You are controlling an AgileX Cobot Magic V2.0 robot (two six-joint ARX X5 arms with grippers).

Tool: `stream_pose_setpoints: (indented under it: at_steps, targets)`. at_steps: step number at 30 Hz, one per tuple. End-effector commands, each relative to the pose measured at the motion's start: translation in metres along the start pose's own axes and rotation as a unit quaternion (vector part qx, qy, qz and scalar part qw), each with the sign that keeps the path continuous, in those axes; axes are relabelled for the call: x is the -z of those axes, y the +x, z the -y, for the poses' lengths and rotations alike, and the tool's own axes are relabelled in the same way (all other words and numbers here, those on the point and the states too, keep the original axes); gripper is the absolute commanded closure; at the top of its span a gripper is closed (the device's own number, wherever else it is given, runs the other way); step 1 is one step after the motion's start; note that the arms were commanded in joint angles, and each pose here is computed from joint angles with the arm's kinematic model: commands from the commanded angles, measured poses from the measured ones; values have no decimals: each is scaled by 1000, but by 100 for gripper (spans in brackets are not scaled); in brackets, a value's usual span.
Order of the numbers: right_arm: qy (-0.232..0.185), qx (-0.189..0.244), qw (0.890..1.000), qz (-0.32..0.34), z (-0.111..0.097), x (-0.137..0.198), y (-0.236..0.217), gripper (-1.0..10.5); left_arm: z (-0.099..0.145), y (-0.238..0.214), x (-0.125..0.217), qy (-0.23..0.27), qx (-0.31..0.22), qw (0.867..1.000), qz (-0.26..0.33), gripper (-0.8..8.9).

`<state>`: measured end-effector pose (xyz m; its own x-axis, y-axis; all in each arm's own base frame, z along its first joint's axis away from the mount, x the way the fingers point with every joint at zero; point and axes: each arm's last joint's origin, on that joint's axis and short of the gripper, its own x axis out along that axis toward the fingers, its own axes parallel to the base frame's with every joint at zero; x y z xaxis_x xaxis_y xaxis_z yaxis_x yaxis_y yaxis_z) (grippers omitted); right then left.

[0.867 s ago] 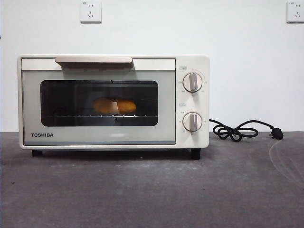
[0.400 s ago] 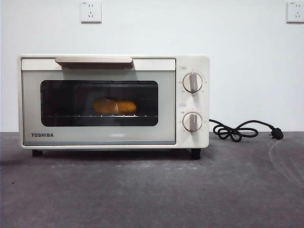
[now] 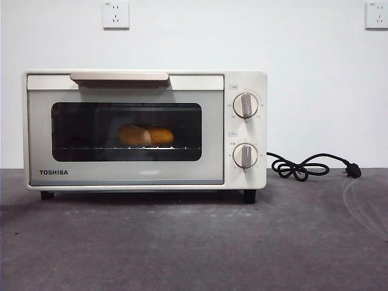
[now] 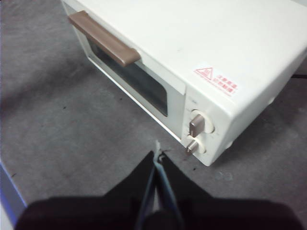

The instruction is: Take the corn from the table,put the corn in the oven

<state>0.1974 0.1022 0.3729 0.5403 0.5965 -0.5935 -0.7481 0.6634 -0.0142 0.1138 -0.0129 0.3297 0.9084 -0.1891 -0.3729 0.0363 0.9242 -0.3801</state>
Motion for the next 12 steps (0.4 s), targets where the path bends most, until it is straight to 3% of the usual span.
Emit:
stream_pose_setpoints:
  at_steps: [1,12]
  targets:
    - [-2,8,1000,-1,1,0,1,949,0,6,0,7,-2,1000,-8,817]
    - [-2,18,1000,-4,2,0,1,949,-5,37,2,1,-38,997,-67,817]
